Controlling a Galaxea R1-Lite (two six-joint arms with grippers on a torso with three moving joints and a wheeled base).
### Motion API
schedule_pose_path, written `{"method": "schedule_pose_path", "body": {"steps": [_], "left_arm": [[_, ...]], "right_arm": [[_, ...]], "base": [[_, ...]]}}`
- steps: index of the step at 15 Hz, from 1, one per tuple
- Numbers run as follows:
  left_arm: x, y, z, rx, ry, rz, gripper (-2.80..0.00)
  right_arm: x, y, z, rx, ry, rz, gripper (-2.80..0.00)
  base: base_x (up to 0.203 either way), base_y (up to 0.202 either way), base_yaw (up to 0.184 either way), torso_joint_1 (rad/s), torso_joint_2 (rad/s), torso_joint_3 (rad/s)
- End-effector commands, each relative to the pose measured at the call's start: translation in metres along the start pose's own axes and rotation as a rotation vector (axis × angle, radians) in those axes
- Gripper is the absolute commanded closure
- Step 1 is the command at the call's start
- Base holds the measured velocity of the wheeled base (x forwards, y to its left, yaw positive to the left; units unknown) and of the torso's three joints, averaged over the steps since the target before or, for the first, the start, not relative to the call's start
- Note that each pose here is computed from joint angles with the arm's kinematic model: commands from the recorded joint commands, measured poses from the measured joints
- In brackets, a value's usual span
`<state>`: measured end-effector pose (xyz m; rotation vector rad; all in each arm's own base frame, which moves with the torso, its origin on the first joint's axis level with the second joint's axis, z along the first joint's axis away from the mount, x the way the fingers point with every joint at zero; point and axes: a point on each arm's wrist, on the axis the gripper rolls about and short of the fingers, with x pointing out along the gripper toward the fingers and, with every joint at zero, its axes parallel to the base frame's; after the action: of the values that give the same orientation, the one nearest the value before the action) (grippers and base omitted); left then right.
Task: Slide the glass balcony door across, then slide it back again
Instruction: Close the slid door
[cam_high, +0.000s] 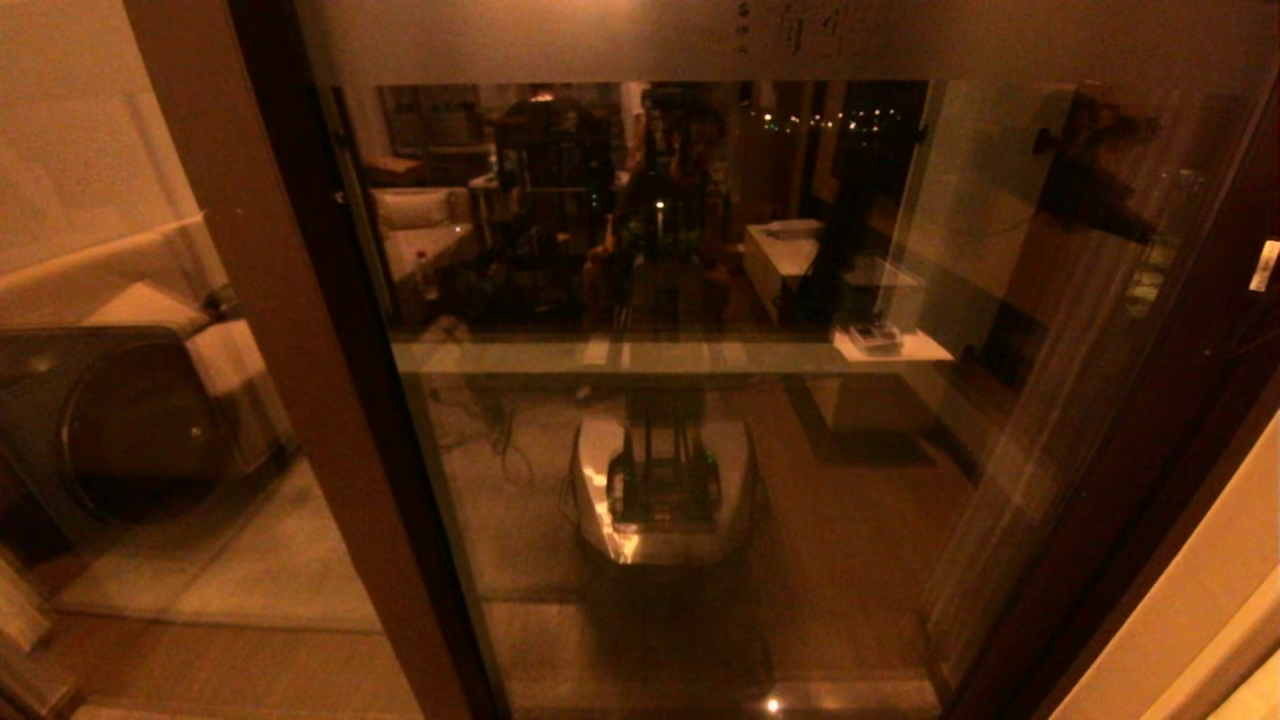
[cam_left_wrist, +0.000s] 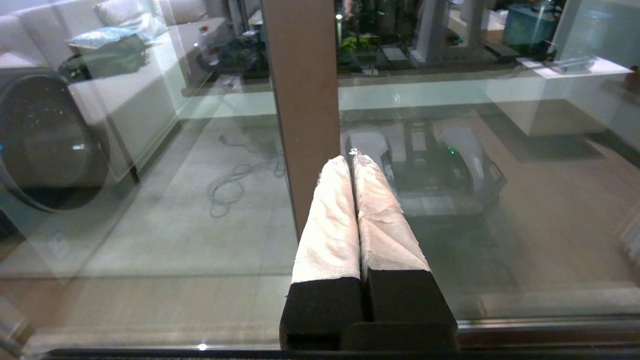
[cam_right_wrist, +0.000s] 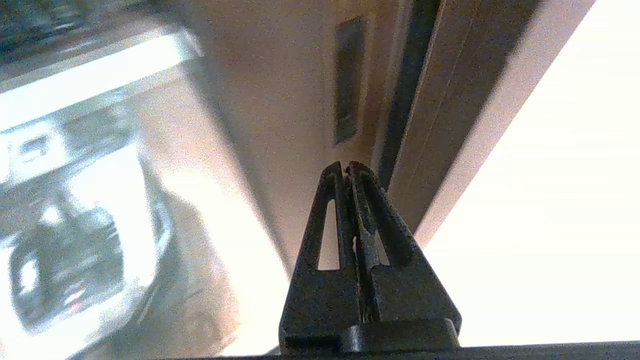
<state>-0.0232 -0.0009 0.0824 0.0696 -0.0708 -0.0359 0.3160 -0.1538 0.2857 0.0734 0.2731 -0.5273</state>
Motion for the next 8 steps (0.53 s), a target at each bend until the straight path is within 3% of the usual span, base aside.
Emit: {"method": "schedule_pose_path", "body": {"steps": [1, 4, 8], "left_arm": [[0.002, -0.001, -0.009, 0.000, 0.031, -0.002, 0.00], [0.002, -0.001, -0.009, 0.000, 0.031, -0.002, 0.00], [0.002, -0.001, -0.009, 0.000, 0.031, -0.002, 0.00]], "right_arm": [[-0.035, 0.001, 0.011, 0.000, -0.051, 0.037, 0.00], [-0.039, 0.003, 0.007, -0.003, -0.038, 0.139, 0.00], [-0.026, -0.004, 0.003, -0.016, -0.016, 0.157, 0.00]], "base": [[0.000, 0.000, 0.000, 0.000, 0.00, 0.000], [0.000, 0.000, 0.000, 0.000, 0.00, 0.000], [0.000, 0.000, 0.000, 0.000, 0.00, 0.000]]}}
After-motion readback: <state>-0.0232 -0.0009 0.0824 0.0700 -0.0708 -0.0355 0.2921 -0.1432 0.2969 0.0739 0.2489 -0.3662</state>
